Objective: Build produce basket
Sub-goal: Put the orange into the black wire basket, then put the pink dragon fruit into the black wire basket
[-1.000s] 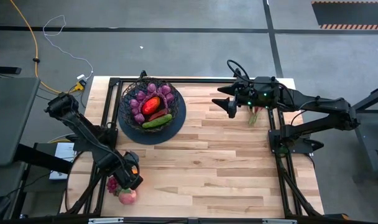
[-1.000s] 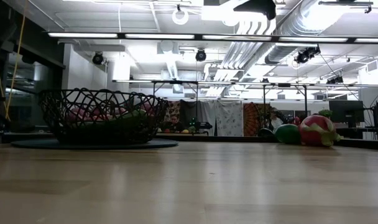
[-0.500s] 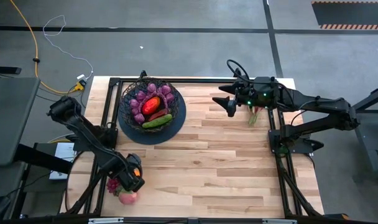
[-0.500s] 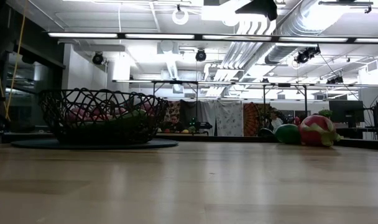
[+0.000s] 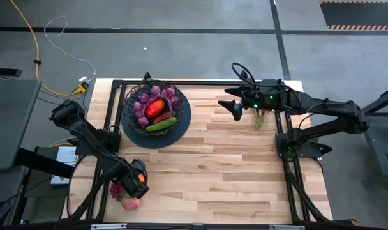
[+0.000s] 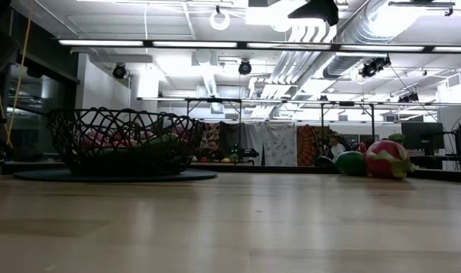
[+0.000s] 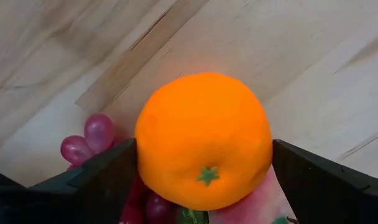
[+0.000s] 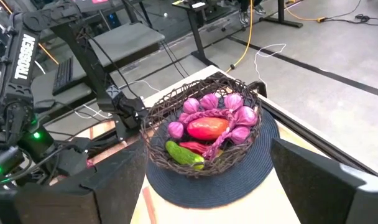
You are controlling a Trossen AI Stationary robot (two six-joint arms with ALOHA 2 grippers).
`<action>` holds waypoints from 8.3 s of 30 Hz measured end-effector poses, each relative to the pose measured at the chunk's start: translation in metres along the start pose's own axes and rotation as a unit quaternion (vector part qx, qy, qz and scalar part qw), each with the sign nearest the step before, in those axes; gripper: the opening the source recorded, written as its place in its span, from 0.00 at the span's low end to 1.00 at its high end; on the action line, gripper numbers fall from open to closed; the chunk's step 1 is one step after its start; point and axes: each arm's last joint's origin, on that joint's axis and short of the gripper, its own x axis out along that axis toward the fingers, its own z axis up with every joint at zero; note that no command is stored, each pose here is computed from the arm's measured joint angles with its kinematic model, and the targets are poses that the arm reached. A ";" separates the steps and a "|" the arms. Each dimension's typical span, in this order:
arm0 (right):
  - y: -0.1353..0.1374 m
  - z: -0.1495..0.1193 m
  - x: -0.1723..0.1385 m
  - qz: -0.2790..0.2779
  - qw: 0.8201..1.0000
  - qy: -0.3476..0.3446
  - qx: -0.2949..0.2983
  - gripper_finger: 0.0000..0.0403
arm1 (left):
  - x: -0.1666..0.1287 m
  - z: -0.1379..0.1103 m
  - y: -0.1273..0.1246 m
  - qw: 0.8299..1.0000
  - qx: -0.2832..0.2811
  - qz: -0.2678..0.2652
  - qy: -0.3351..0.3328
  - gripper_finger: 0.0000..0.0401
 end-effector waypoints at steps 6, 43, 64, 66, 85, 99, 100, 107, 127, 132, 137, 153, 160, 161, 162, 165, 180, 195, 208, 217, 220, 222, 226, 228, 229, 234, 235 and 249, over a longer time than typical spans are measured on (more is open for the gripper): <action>0.000 0.000 0.000 0.000 1.000 0.001 -0.011 0.82 | -0.003 0.005 0.001 1.000 0.001 -0.003 -0.002 0.82; 0.007 0.015 -0.001 0.041 0.994 -0.074 -0.064 0.82 | -0.258 0.116 0.122 0.696 0.168 -0.141 -0.684 0.77; 0.007 0.015 -0.001 0.043 0.994 -0.073 -0.074 0.82 | -0.253 0.128 0.115 0.707 0.183 -0.164 -0.663 0.77; 0.007 0.015 -0.001 0.043 0.993 -0.074 -0.077 0.82 | -0.253 0.128 0.115 0.707 0.183 -0.163 -0.663 0.77; 0.007 0.014 -0.001 0.050 0.991 -0.072 -0.101 0.82 | -0.253 0.128 0.115 0.707 0.183 -0.163 -0.663 0.77; 0.007 0.014 -0.001 0.049 0.991 -0.072 -0.101 0.82 | -0.252 0.130 0.114 0.711 0.174 -0.160 -0.662 0.77; 0.007 0.014 -0.001 0.049 0.991 -0.072 -0.101 0.82 | -0.251 0.132 0.113 0.716 0.168 -0.158 -0.659 0.77; 0.007 0.014 -0.001 0.049 0.991 -0.072 -0.101 0.82 | -0.238 0.156 0.108 0.832 0.114 -0.030 -0.542 0.77; 0.005 0.010 -0.001 0.044 0.994 -0.046 -0.093 0.82 | -0.141 0.243 0.131 0.967 -0.033 0.123 -0.221 0.77; 0.005 0.008 -0.001 0.042 0.994 -0.038 -0.092 0.82 | -0.112 0.254 0.139 0.968 -0.055 0.062 -0.238 0.77; 0.005 0.008 -0.001 0.041 0.994 -0.037 -0.093 0.82 | -0.093 0.254 0.147 0.970 -0.072 0.048 -0.228 0.77; 0.005 0.008 -0.001 0.041 0.994 -0.038 -0.091 0.82 | -0.092 0.255 0.144 0.971 -0.032 0.038 -0.234 0.77; 0.005 0.008 -0.001 0.041 0.994 -0.038 -0.091 0.82 | -0.093 0.256 0.144 0.971 -0.020 0.038 -0.237 0.79; 0.005 0.008 -0.001 0.041 0.994 -0.038 -0.091 0.82 | -0.093 0.256 0.144 0.971 -0.020 0.038 -0.237 0.80; 0.005 0.008 -0.001 0.041 0.994 -0.038 -0.091 0.82 | -0.093 0.256 0.144 0.971 -0.020 0.038 -0.237 0.82; 0.005 0.008 -0.001 0.041 0.994 -0.038 -0.091 0.82 | -0.093 0.256 0.144 0.971 -0.020 0.038 -0.237 0.90; 0.005 0.008 -0.001 0.042 0.995 -0.038 -0.081 0.82 | -0.151 0.251 0.132 0.960 0.035 -0.034 -0.275 0.97; 0.005 0.008 -0.001 0.039 0.995 -0.041 -0.079 0.82 | -0.256 0.123 0.141 0.687 0.123 -0.208 -0.686 0.97; 0.005 0.009 -0.001 0.039 0.995 -0.044 -0.078 0.82 | -0.238 0.106 0.148 0.662 0.130 -0.231 -0.701 0.97; 0.004 0.009 -0.001 0.031 0.998 -0.045 0.021 0.82 | -0.232 0.116 0.140 0.682 0.129 -0.270 -0.667 0.97; 0.000 0.014 -0.004 -0.011 0.998 -0.040 0.048 0.82 | -0.232 0.116 0.139 0.684 0.130 -0.294 -0.655 0.97; -0.004 0.021 -0.007 -0.065 0.996 -0.027 0.057 0.82 | -0.232 0.115 0.138 0.684 0.130 -0.297 -0.653 0.97; -0.021 0.027 -0.014 -0.223 0.969 0.030 0.104 0.82 | -0.232 0.116 0.139 0.684 0.128 -0.296 -0.654 0.97; -0.033 0.023 -0.018 -0.292 0.946 0.081 0.112 0.82 | -0.232 0.115 0.139 0.684 0.128 -0.296 -0.654 0.97; -0.039 0.019 -0.018 -0.319 0.934 0.111 0.112 0.82 | -0.232 0.116 0.139 0.685 0.128 -0.295 -0.654 0.97; -0.069 -0.008 -0.019 -0.458 0.839 0.255 0.146 0.82 | -0.231 0.117 0.137 0.687 0.131 -0.291 -0.653 0.97; -0.074 -0.012 -0.020 -0.487 0.815 0.276 0.150 0.82 | -0.231 0.117 0.138 0.687 0.131 -0.291 -0.653 0.97; -0.123 -0.084 -0.008 -0.566 0.720 0.334 0.223 0.82 | -0.231 0.118 0.138 0.685 0.135 -0.272 -0.662 0.97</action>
